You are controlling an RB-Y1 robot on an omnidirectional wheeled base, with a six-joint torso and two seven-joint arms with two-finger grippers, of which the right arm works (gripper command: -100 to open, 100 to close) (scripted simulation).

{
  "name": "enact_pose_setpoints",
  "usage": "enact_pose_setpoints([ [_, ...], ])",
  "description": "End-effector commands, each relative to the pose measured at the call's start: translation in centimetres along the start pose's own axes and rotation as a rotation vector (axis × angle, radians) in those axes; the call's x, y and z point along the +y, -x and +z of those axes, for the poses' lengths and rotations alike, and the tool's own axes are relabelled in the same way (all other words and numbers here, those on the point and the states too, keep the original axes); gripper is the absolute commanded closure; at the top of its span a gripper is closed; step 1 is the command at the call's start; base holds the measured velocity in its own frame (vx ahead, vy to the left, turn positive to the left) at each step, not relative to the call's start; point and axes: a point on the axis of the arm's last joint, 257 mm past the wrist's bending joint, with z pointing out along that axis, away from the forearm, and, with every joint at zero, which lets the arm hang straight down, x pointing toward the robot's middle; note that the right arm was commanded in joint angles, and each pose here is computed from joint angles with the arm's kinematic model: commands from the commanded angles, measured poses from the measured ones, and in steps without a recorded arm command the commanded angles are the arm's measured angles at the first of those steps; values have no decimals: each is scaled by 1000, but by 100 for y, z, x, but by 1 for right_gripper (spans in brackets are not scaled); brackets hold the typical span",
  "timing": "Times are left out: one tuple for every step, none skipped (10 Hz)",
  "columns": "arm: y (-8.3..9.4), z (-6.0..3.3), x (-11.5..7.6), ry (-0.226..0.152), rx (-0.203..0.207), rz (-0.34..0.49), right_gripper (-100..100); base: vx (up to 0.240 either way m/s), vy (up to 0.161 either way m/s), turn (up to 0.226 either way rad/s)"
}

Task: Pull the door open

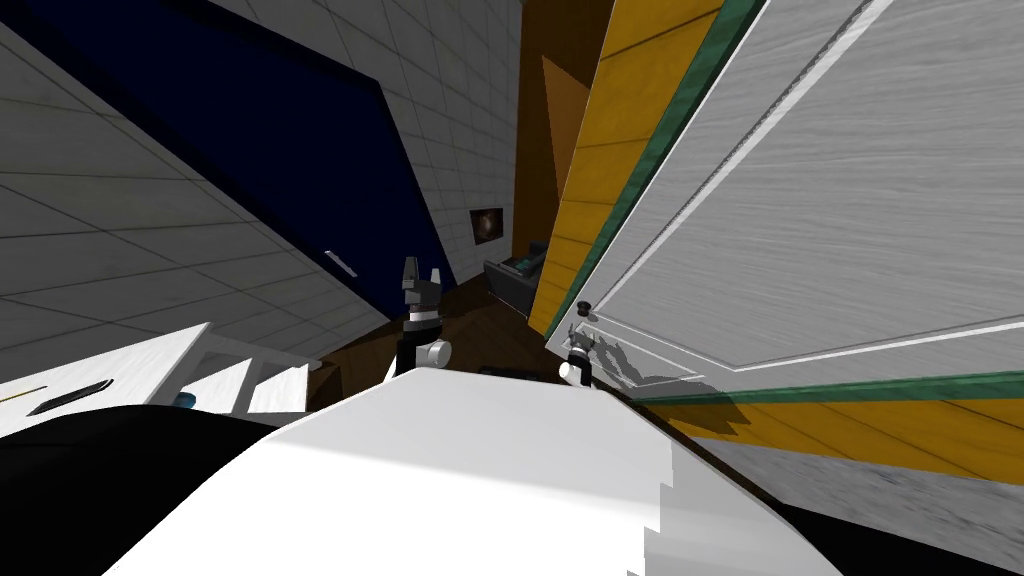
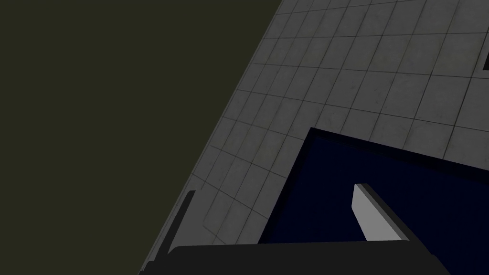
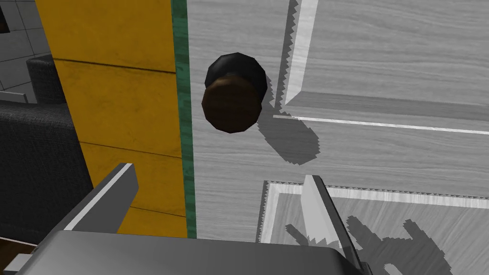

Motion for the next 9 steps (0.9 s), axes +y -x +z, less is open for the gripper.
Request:
enact_pose_setpoints([
  [-7,-2,146,10,2,5,-100,185,-17,73],
  [3,-3,287,20,1,5,-100,218,-32,87],
  [9,-5,442,31,1,5,-100,210,-5,111],
  [11,-8,598,41,1,6,-100,207,20,108],
  [10,-12,746,51,2,6,-100,198,-5,88],
  [5,-16,871,60,3,6,-100,207,-22,108],
  [-2,-21,997,68,4,6,-100,214,-27,89],
  [4,-21,927,62,3,4,-100,93,-15,16],
  [4,-21,927,62,3,4,100,-13,-4,-37],
])
